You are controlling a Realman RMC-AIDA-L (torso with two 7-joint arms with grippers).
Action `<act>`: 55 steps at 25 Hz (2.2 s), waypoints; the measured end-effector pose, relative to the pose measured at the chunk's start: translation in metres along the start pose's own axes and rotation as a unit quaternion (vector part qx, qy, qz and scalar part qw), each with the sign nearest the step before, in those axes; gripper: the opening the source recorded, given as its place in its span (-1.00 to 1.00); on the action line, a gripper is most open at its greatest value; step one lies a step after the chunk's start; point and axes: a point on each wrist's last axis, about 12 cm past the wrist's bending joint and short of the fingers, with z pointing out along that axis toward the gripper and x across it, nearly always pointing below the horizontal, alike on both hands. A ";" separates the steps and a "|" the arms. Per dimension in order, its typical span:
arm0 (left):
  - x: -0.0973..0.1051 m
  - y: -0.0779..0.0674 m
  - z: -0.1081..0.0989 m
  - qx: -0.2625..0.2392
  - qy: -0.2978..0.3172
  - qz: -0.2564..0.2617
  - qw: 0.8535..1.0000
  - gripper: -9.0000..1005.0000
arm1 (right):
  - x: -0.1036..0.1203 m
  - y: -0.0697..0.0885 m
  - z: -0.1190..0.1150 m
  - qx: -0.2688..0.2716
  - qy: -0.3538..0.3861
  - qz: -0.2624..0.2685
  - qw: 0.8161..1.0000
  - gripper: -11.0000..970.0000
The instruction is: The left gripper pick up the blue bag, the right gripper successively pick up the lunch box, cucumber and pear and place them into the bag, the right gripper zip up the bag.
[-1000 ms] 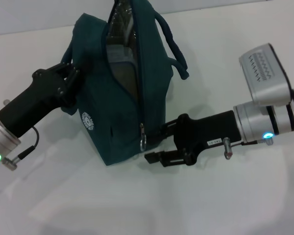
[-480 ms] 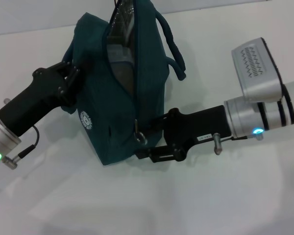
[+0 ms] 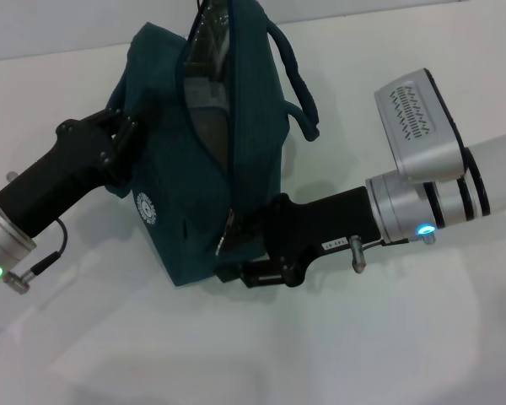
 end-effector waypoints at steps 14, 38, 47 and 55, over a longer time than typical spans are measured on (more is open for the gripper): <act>0.000 0.000 0.000 0.002 0.002 0.000 1.000 -0.80 | 0.007 0.001 -0.007 0.025 -0.022 0.014 0.999 -0.61; -0.001 -0.006 -0.007 0.023 -0.010 -0.002 1.000 -0.52 | -0.005 0.010 -0.015 0.027 -0.112 -0.086 0.990 -0.94; -0.002 -0.005 -0.016 -0.005 -0.041 -0.014 0.999 0.06 | -0.011 0.016 -0.018 0.039 -0.160 -0.153 0.974 -0.94; -0.002 -0.003 -0.030 -0.049 -0.088 -0.021 0.995 0.78 | -0.009 0.016 -0.019 0.043 -0.160 -0.162 0.973 -0.94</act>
